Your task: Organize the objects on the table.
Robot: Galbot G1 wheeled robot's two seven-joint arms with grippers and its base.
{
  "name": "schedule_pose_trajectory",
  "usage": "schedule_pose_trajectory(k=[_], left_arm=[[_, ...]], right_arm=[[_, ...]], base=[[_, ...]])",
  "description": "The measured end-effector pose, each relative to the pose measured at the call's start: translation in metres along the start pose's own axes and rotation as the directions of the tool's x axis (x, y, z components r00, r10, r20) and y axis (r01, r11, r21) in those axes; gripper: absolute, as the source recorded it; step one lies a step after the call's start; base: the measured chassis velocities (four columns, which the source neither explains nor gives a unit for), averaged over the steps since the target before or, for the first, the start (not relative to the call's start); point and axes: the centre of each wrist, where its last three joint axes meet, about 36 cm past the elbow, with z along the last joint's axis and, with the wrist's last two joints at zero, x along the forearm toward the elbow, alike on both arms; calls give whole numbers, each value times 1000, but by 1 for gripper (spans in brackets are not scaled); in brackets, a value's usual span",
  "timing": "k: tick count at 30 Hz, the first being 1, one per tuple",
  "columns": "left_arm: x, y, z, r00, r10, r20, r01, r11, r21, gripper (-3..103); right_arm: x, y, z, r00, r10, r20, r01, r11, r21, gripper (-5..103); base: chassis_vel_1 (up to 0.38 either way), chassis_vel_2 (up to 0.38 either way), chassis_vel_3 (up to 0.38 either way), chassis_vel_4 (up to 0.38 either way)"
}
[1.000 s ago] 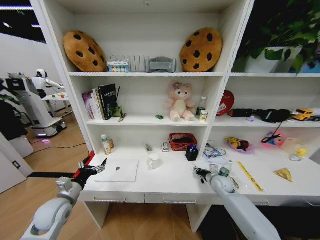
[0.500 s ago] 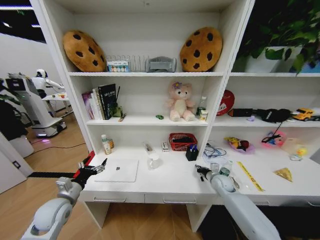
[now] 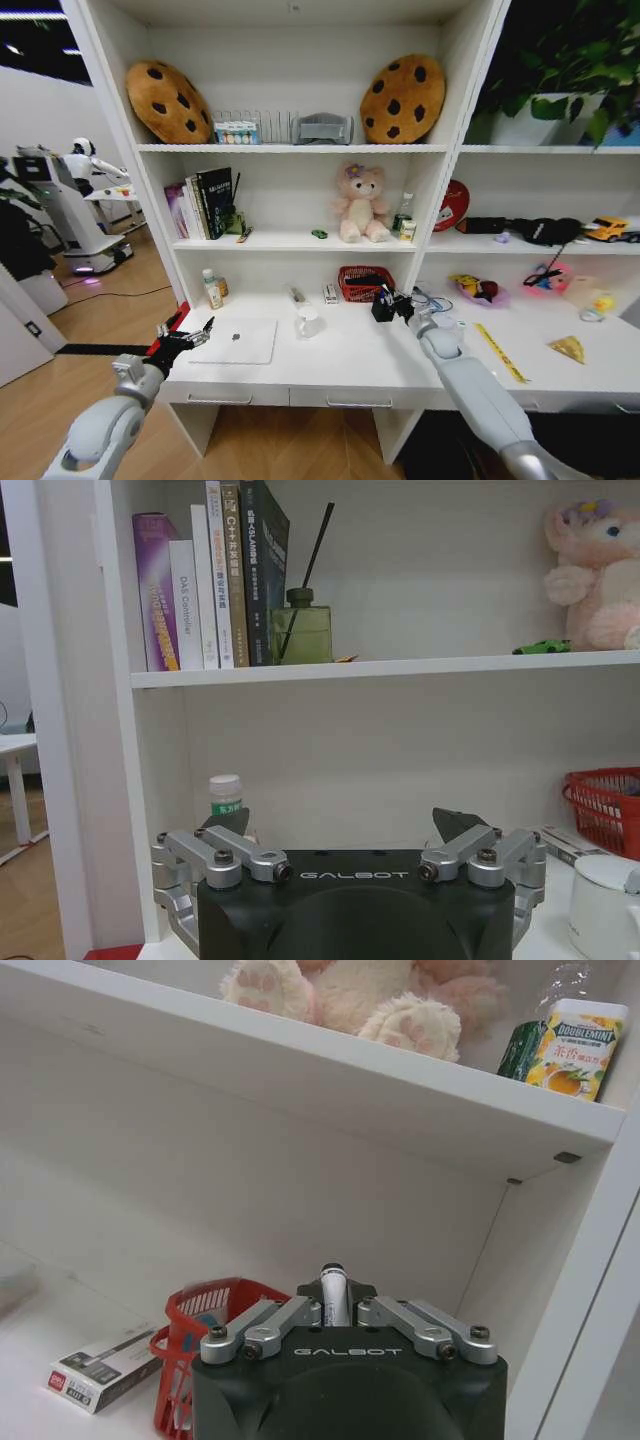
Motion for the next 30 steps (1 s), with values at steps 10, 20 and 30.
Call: schedule_pose_trajectory(k=[10, 20, 30], left_arm=[[0, 0, 0, 1000, 0, 0, 0, 1000, 0, 100], [0, 0, 0, 1000, 0, 0, 0, 1000, 0, 100], [0, 0, 0, 1000, 0, 0, 0, 1000, 0, 100]], right_arm=[[-30, -8, 16, 999, -52, 14, 52, 999, -2, 11], [-43, -6, 11, 997, -60, 41, 60, 998, -12, 11], [-53, -17, 13, 998, -48, 31, 49, 999, -10, 11]], base=[[0, 0, 0, 0], [0, 0, 0, 0], [0, 0, 0, 0]])
